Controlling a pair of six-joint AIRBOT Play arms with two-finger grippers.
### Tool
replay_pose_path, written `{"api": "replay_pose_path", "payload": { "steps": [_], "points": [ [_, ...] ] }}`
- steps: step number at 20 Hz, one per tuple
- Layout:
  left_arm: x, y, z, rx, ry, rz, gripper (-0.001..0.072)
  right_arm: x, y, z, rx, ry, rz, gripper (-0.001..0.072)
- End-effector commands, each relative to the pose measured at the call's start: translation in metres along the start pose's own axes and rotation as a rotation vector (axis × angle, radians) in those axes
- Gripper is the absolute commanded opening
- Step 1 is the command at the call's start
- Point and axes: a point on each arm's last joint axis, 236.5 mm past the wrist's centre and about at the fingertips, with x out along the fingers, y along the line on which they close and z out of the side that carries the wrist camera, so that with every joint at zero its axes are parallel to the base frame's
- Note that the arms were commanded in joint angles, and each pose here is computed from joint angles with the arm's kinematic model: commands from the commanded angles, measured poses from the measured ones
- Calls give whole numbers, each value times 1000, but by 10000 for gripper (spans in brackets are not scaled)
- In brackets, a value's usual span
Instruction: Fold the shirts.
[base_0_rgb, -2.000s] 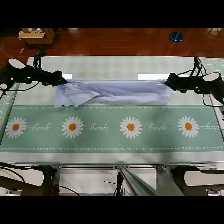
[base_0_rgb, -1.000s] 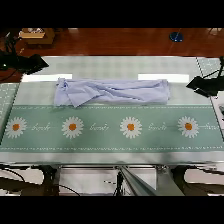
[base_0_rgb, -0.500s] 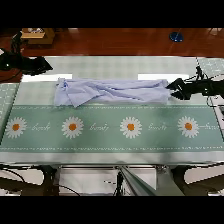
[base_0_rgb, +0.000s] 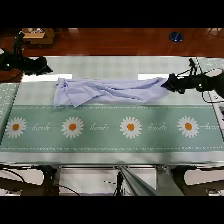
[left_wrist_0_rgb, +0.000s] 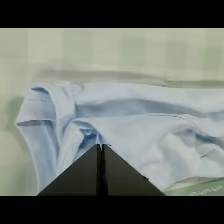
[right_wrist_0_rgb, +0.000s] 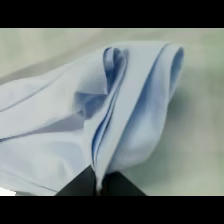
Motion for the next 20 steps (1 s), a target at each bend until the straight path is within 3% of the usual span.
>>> {"api": "replay_pose_path", "payload": {
  "steps": [1, 5, 14, 20],
  "points": [
    [-1, -39, 2, -54, -6, -151, 27, -53, 40, 14, -115, -102, 20, 24],
    [8, -107, -7, -51, 32, -324, 26, -116, 80, 11, -232, -198, 5, 24],
    [72, -246, -119, 182, 326, -442, 27, -194, 132, -41, -289, -235, -13, 24],
    [91, -306, -165, 279, 359, -479, 27, -228, 159, -79, -301, -245, 10, 24]
  ]
}}
